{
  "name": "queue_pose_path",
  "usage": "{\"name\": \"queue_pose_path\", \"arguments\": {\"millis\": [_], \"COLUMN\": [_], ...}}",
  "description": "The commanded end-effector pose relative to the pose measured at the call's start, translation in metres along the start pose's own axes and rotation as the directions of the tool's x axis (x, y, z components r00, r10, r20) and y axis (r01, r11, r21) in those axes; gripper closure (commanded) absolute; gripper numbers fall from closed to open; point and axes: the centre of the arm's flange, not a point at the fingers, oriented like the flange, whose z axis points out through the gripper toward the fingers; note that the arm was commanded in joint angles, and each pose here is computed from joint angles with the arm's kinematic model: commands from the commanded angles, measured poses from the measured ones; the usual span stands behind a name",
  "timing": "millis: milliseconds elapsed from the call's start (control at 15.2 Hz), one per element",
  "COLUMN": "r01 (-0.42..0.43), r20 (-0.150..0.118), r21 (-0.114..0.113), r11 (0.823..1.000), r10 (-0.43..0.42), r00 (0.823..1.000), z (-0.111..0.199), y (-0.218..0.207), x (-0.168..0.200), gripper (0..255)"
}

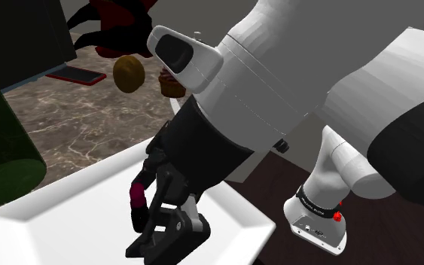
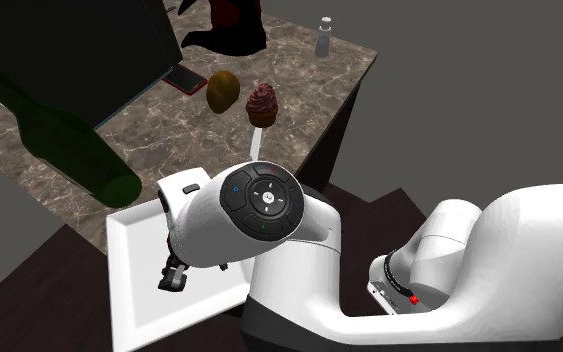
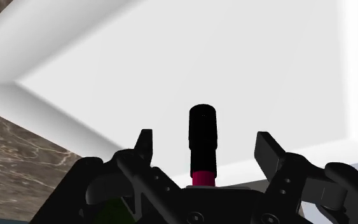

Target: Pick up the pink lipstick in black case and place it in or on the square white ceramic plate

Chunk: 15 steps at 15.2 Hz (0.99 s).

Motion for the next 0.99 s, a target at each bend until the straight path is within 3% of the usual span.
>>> {"name": "queue_pose_path", "arguments": {"millis": [0,132,396,924], "r01": [0.0,0.0,0.0,0.0], "r20": [0.0,0.0,0.0,0.0], "r21": [0.0,0.0,0.0,0.0], "r11": [1.0,1.0,1.0,1.0], "r10": [0.0,0.0,0.0,0.0], "r00": [1.0,1.0,1.0,1.0], "z": [0.0,0.0,-0.05,-0.05], "y": [0.0,0.0,0.0,0.0], "x": [0.0,0.0,0.0,0.0], "gripper": [0,0,0,0]}}
